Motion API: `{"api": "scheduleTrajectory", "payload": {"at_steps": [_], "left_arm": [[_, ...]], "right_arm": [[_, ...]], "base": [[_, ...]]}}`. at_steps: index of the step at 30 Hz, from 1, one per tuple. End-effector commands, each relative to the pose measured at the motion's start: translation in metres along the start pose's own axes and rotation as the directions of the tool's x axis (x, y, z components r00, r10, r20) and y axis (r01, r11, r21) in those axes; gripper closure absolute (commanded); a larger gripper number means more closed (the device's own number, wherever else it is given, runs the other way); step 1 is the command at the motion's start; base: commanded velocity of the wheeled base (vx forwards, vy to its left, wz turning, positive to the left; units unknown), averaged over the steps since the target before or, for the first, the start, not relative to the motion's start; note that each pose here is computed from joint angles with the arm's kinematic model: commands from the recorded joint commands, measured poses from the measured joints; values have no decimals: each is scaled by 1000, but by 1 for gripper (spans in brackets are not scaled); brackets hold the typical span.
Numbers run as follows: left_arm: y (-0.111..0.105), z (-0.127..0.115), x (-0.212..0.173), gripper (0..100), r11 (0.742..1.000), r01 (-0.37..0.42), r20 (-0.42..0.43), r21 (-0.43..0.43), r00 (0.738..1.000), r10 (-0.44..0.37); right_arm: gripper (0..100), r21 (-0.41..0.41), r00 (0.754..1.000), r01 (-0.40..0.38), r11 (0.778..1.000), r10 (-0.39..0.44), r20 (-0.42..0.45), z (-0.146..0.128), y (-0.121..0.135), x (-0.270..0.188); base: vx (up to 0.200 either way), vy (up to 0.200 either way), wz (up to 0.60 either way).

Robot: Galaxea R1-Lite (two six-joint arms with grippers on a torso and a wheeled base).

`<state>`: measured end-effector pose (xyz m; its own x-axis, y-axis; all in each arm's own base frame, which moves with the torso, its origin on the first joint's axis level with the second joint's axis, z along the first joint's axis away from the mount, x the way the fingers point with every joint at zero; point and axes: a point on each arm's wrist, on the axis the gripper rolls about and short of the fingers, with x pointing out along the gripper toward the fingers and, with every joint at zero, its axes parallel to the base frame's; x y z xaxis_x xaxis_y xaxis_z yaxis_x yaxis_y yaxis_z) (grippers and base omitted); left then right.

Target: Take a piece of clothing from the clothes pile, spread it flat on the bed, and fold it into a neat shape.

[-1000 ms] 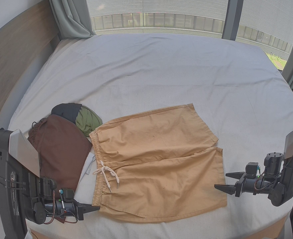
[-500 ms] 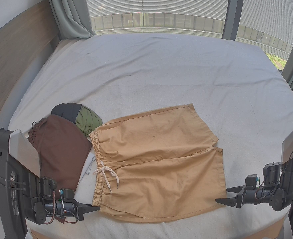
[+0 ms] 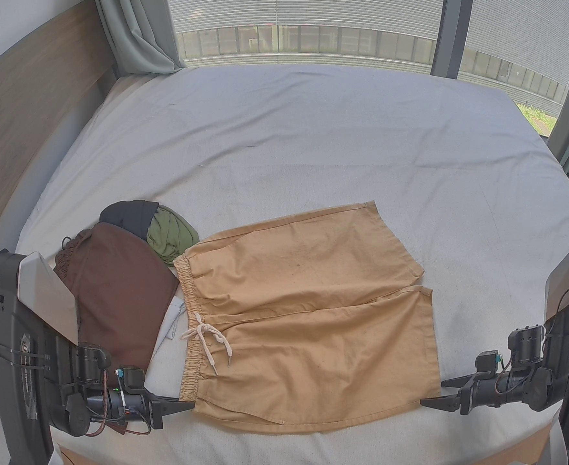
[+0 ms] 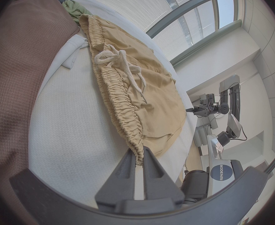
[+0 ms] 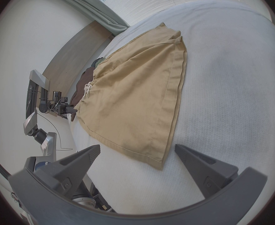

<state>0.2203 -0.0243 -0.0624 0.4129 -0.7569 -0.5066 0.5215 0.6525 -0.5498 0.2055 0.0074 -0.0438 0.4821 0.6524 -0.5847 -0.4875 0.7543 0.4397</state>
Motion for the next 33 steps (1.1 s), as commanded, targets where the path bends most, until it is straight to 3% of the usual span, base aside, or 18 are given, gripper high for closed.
{"api": "scheduleTrajectory", "payload": {"at_steps": [1,12,13,33], "left_arm": [[0,0,0,100,1000,1,1,0,1000,-1],[0,0,0,100,1000,2,0,3,1000,-2],[0,0,0,100,1000,2,0,3,1000,-2],[-1,0,0,100,1000,3,0,1,1000,-3]], "right_arm": [[0,19,999,-9,1000,10,-30,-6,2,1],[0,16,999,-37,999,37,-28,-7,2,4],[100,17,999,-37,999,37,-29,-8,2,4],[100,6,999,-31,1000,31,-17,-6,2,5]], "base": [[0,0,0],[0,0,0],[0,0,0],[0,0,0]]}}
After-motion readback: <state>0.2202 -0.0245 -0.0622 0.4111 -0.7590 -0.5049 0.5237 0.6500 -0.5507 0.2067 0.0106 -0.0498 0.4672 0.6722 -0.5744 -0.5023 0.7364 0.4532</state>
